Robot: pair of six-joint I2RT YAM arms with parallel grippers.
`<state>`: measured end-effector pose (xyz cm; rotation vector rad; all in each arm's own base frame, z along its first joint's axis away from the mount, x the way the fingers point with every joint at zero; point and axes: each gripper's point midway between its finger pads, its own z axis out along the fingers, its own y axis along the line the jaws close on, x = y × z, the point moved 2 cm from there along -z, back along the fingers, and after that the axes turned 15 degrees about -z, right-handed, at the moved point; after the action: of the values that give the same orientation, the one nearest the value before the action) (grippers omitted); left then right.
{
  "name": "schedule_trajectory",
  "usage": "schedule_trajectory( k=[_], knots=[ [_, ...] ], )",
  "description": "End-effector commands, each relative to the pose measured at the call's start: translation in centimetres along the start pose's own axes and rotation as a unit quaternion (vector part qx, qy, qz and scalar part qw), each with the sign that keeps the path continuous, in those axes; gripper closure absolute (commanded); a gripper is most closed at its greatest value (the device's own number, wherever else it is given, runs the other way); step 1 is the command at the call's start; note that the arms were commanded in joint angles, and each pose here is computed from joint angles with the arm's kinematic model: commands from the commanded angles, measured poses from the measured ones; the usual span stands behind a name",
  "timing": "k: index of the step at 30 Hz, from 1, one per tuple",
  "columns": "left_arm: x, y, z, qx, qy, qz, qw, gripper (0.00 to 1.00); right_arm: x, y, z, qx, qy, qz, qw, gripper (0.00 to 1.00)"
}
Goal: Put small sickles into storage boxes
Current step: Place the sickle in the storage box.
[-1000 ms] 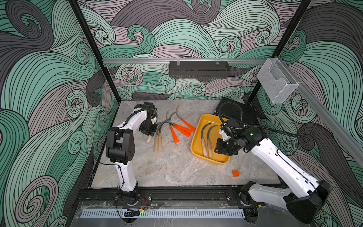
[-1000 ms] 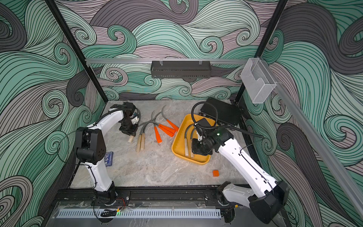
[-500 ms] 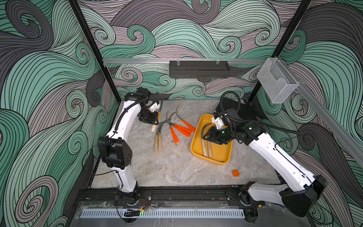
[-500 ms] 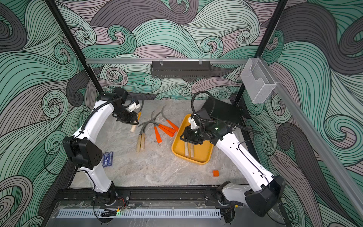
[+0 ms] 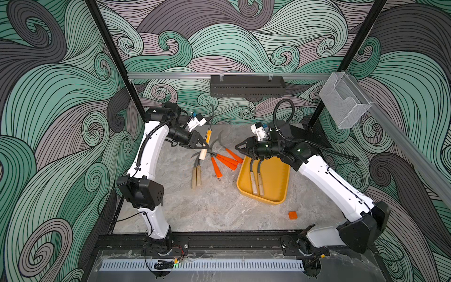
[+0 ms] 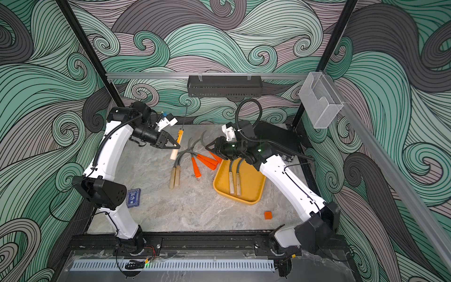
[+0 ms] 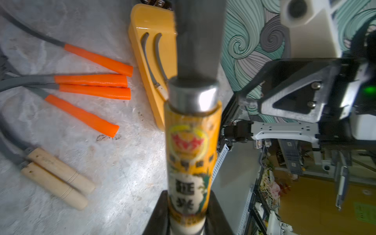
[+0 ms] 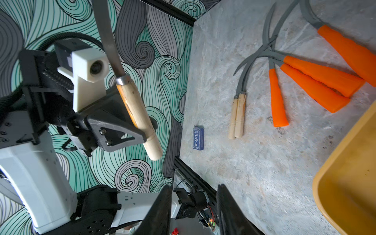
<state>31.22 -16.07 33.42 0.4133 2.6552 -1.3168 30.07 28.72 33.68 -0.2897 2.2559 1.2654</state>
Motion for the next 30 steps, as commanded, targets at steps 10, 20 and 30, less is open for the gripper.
schedule_trajectory(
  k=[10,20,30],
  knots=[
    [1.5,-5.1,-1.3,0.154,0.018,-0.041,0.987,1.0,-6.3,5.4,2.9,-0.096,-0.07,-0.034,0.992,0.56],
    [0.6,-5.6,-1.4,0.181,0.012,-0.043,0.983,1.0,-7.4,7.6,5.0,-0.131,-0.065,-0.05,0.988,0.56],
    [-0.4,-5.4,-1.2,0.192,0.01,-0.047,0.98,1.0,-7.3,8.2,3.7,-0.135,-0.085,-0.058,0.986,0.56]
  ],
)
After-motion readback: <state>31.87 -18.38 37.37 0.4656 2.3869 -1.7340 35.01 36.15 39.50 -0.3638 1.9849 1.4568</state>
